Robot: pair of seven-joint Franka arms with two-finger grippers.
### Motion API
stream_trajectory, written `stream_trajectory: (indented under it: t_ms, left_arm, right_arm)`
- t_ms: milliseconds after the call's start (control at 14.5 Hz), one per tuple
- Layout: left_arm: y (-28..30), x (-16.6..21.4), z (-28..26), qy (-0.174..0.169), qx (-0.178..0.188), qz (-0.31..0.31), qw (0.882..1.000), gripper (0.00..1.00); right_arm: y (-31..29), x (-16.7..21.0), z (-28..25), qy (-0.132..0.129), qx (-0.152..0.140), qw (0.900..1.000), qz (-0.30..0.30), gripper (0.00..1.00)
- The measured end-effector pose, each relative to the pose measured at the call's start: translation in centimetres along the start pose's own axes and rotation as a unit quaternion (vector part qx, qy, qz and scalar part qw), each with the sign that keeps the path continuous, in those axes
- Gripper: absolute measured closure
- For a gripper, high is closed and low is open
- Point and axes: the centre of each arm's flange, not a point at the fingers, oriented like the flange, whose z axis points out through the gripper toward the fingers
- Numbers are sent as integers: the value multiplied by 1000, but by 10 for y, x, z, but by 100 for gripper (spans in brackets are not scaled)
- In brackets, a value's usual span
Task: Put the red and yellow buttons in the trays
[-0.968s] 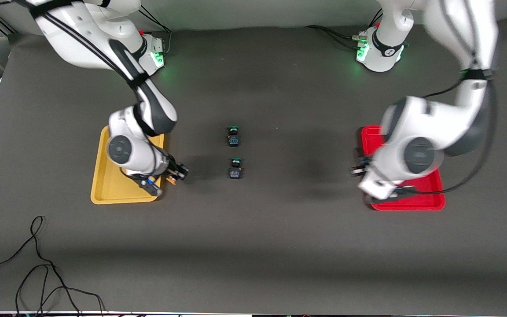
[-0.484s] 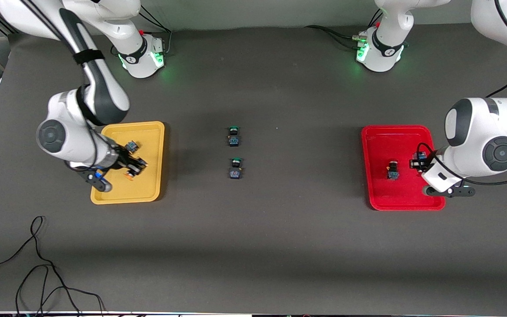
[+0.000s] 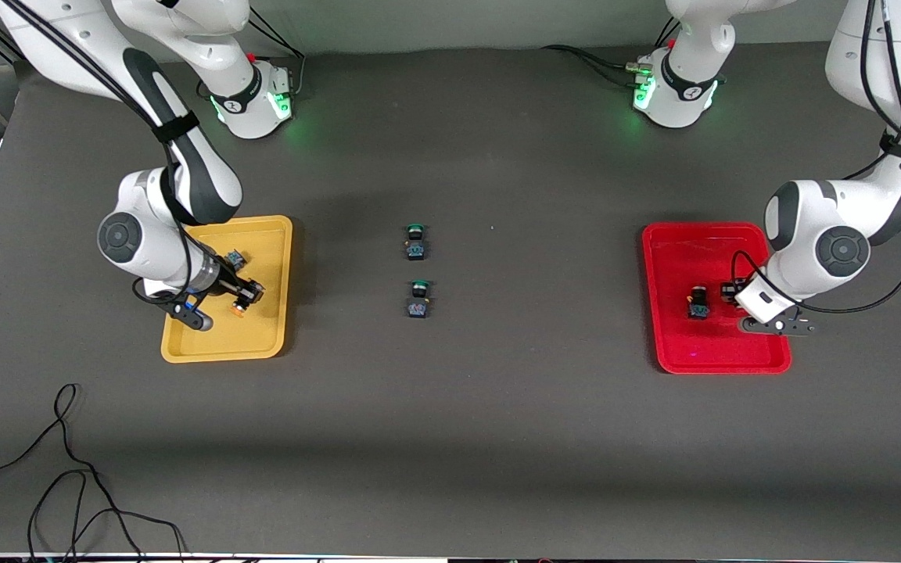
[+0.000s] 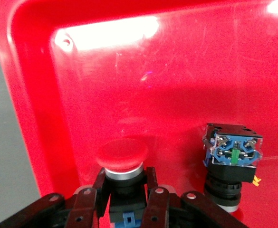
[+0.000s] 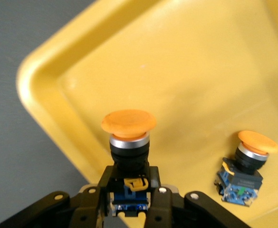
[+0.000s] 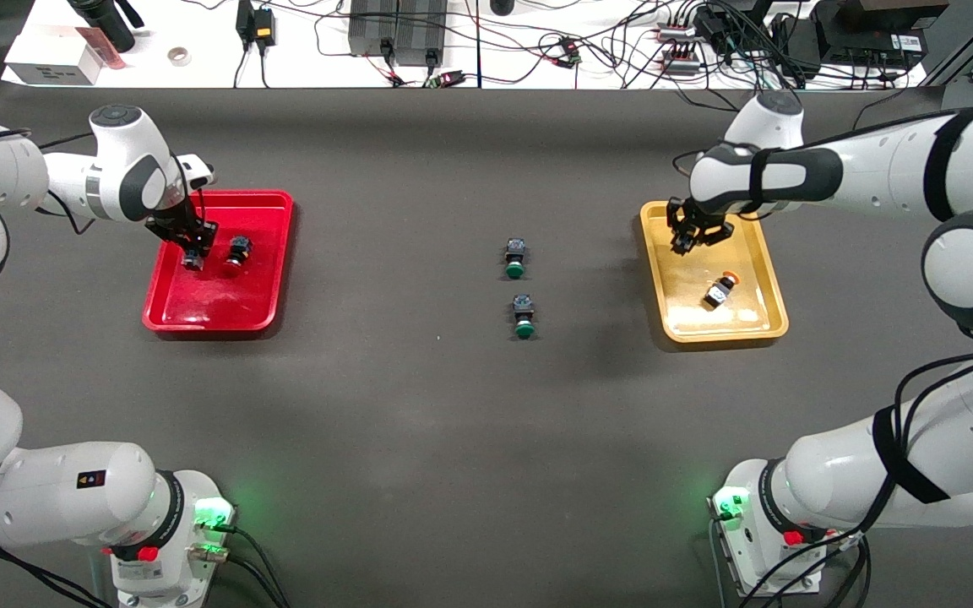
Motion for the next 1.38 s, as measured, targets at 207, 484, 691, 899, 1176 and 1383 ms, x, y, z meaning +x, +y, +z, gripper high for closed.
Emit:
stream_trajectory:
  t_ms: [207,484,691,899,1176,1383]
  left_arm:
    - [-3,10,-25,0,6,13,1000,30]
    - [-21,27,-130,-34,21,8,999,0]
    - [-25,25,-215,-52,0,6,999,0]
    - [-30,15,-282,-62,-14,9,998,0]
    - [-26,-5,-341,-41,-31,7,999,0]
    - [-1,-13,-365,-24,-35,21,999,0]
  right_arm:
    - [11,10,21,-2,0,1000,-5,67]
    - [21,17,29,-3,-3,1000,-1,44]
    - [17,21,15,6,2,1000,-2,14]
    - [9,23,-48,17,4,1000,-7,0]
    - [1,-4,-186,20,-6,1000,-22,0]
    - [1,-31,-292,30,-6,999,-42,0]
